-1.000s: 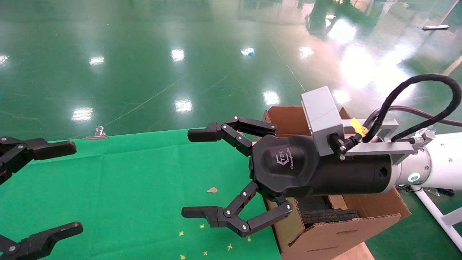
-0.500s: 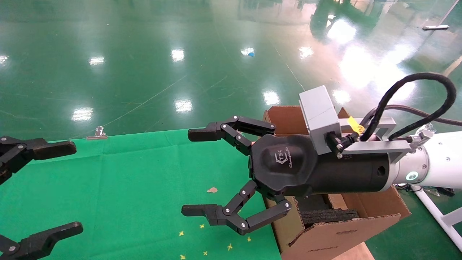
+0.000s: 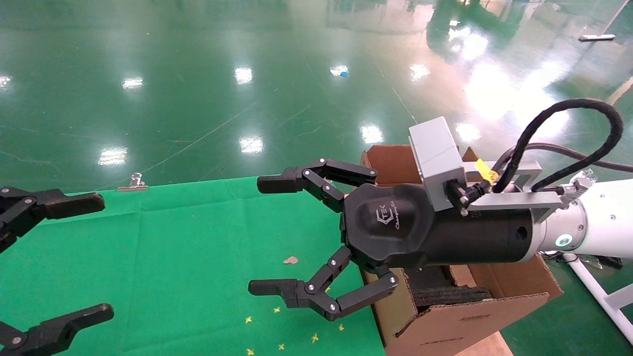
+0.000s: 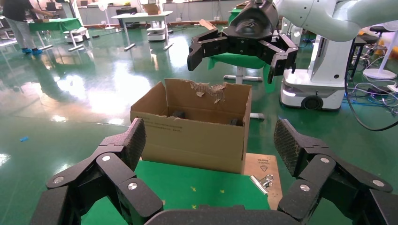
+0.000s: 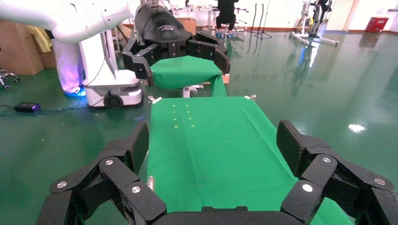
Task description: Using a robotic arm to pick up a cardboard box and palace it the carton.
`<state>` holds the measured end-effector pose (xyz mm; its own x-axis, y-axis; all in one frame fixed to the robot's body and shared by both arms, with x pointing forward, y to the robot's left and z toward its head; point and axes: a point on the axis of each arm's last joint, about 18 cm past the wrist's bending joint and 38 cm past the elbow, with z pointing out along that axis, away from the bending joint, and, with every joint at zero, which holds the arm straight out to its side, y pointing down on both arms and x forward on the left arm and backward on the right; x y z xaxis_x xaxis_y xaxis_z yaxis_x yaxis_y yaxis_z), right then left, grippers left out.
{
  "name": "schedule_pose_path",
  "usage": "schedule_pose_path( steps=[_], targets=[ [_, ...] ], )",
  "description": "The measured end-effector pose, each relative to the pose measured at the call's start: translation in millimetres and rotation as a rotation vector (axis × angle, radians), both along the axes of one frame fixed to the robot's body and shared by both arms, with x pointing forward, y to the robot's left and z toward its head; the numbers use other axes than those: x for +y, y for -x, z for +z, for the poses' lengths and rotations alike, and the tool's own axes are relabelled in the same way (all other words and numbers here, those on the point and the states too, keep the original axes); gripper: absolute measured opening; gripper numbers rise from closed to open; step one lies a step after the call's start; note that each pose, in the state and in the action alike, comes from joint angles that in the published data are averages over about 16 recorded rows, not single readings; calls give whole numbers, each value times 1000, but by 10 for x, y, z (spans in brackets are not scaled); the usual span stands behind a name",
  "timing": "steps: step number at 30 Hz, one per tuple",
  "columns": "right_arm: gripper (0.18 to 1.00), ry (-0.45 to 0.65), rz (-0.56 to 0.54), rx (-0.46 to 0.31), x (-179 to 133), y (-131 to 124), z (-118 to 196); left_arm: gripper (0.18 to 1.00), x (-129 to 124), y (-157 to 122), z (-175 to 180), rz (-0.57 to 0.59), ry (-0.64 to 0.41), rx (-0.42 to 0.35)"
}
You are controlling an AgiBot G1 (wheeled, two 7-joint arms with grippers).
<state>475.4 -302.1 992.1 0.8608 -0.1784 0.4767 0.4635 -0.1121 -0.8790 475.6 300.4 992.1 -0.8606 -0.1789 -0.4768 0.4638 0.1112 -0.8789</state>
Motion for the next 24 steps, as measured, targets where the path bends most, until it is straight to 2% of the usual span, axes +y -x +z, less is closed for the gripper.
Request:
schedule_pose_path(
  steps=[24],
  targets=[
    [1000,0,-1,1,0,-4,0,1001,0,0,0,0,0,0]
  ],
)
